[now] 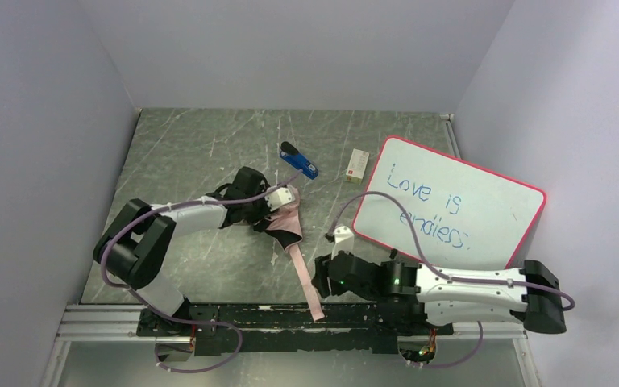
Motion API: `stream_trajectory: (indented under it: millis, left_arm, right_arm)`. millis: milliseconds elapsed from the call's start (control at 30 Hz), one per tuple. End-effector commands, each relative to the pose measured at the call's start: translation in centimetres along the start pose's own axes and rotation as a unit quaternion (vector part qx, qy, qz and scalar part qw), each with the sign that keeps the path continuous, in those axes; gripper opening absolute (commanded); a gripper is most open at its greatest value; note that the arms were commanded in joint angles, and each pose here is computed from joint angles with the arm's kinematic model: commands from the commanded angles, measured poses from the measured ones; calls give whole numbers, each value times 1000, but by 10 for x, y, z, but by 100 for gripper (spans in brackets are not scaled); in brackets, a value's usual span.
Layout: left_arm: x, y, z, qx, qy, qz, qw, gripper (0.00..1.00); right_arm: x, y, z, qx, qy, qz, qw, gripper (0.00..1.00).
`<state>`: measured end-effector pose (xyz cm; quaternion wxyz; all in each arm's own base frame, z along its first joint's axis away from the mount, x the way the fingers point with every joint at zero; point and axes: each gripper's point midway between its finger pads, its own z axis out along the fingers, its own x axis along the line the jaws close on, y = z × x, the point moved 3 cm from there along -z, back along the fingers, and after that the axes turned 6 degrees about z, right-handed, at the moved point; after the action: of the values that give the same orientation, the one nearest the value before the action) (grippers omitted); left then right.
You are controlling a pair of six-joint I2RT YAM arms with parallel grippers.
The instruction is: Put away the umbrella
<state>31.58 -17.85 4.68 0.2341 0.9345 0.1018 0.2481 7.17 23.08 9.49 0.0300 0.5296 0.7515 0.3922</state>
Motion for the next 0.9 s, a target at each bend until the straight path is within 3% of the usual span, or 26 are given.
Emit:
stream_trajectory:
  millis: [0, 100, 433, 700, 867]
  left_arm:
    - [-23, -28, 3, 61, 3, 45, 997, 5]
    - [-29, -22, 2, 58, 23, 65, 996, 5]
    - [-56, -24, -3, 70, 75, 144, 984, 5]
    - [-74, -15, -7, 67, 117, 236, 962, 5]
    - [-90, -9, -9, 59, 142, 296, 943, 5]
  right_arm:
    - [-19, 63, -17, -150, -77, -10, 986, 64]
    - [-38, 95, -17, -165, -118, -12, 979, 69]
    - [-79, 209, -8, -205, -99, 0, 974, 70]
    - [-76, 281, 21, -231, 8, -91, 969, 80]
    - [-66, 281, 50, -158, 136, -181, 961, 80]
